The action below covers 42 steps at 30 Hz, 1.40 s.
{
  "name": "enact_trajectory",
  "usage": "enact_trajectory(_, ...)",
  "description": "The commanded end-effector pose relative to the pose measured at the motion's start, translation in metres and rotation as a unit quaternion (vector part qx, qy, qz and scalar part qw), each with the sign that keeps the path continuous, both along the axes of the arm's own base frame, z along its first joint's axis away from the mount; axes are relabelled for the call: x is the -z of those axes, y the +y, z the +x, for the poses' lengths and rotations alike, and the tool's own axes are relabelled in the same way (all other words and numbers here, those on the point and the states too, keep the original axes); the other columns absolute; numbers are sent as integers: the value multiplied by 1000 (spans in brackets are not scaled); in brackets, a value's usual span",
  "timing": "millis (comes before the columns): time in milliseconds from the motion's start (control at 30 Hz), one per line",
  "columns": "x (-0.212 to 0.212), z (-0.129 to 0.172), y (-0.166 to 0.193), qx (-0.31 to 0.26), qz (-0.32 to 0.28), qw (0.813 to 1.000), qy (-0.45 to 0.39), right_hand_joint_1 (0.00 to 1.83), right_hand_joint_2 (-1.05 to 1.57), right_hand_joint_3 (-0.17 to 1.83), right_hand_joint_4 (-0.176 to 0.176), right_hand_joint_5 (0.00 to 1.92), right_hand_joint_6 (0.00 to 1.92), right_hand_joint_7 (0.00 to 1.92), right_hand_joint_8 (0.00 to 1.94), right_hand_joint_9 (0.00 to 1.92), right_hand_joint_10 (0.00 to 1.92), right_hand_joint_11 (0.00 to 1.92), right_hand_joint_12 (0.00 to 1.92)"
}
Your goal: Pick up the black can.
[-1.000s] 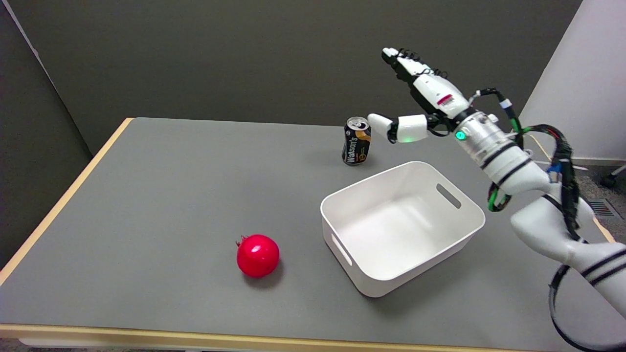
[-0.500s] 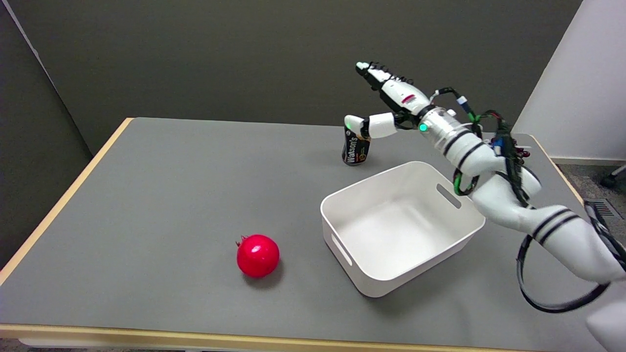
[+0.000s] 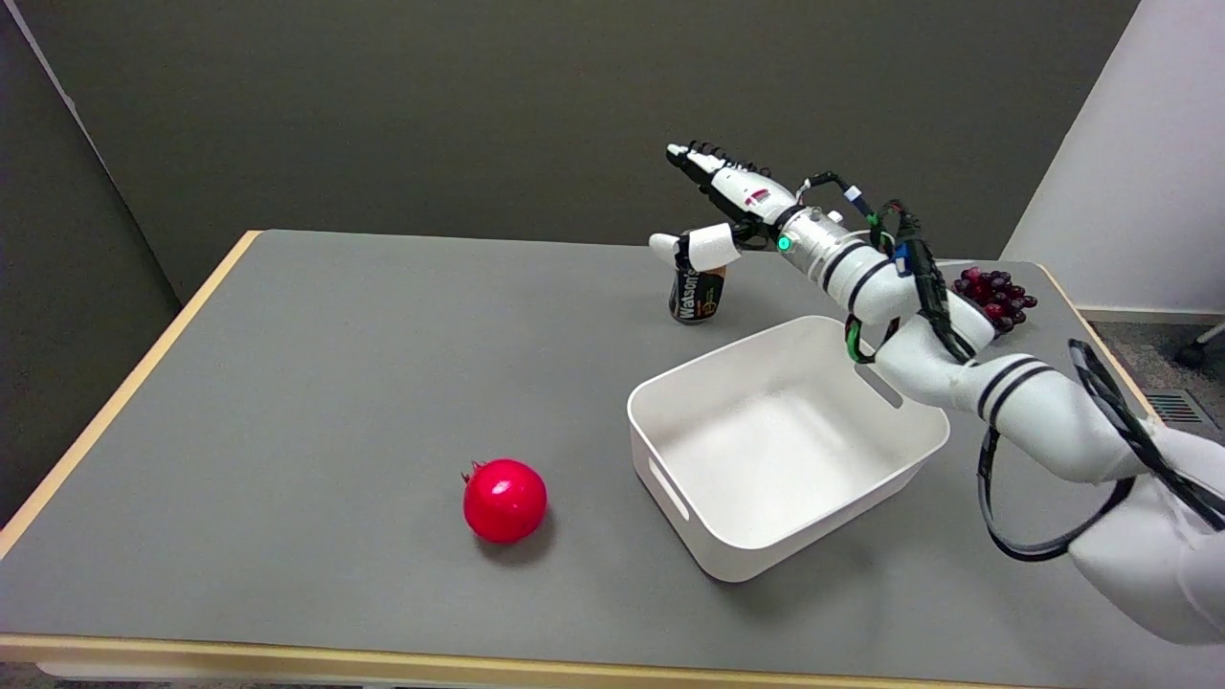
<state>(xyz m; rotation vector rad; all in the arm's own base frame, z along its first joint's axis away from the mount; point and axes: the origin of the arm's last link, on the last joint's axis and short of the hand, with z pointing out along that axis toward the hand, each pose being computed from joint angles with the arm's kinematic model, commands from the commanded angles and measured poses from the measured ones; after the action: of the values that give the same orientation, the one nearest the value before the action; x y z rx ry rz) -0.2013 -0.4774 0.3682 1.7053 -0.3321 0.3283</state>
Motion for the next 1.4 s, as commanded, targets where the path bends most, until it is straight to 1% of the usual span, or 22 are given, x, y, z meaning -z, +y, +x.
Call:
enact_trajectory(33,-18,-18,-28,49,-40,998,11,511,551,869,-110,-1,81,-1,-1,-1,-1,-1,474)
enact_trajectory(67,-19,-20,-27,52,-43,998,11,506,556,864,-113,-1,83,-1,-1,-1,-1,-1,339)
enact_trajectory(233,-25,-27,-24,59,-50,997,9,519,559,854,-129,-1,82,-1,-1,-1,-1,-1,-1)
enact_trajectory(600,-27,-42,-15,73,-49,996,11,534,543,838,-118,2,96,-1,-1,-1,-1,-1,-1)
enact_trajectory(800,-25,-46,-12,76,-45,996,14,487,571,861,-115,13,71,-1,-1,-1,-1,-1,21)
enact_trajectory(867,-24,-46,-12,76,-44,996,14,489,562,849,-118,-1,88,-1,-1,-1,-1,-1,109)
enact_trajectory(933,-23,-46,-12,75,-41,996,15,486,598,815,-113,-1,157,-1,26,-1,4,-1,381)
enact_trajectory(967,-22,-45,-12,74,-40,996,15,486,582,846,-114,8,165,7,102,-1,131,-1,526)
enact_trajectory(1000,-22,-45,-12,73,-39,996,15,488,550,900,-116,22,163,19,211,-1,320,-1,689)
enact_trajectory(1067,-21,-44,-12,70,-36,997,15,516,575,938,-122,51,256,115,362,50,605,-1,972)
enact_trajectory(1100,-20,-44,-12,69,-35,997,15,518,589,938,-122,61,284,154,383,87,666,-1,1048)
enact_trajectory(1133,-20,-43,-12,69,-34,997,15,516,604,929,-120,69,304,190,382,130,695,0,1098)
enact_trajectory(1233,-18,-42,-12,67,-32,997,15,586,670,852,-124,127,345,331,392,241,826,92,1245)
enact_trajectory(1400,-16,-41,-12,64,-29,997,14,654,691,864,-131,187,404,398,444,309,906,168,1325)
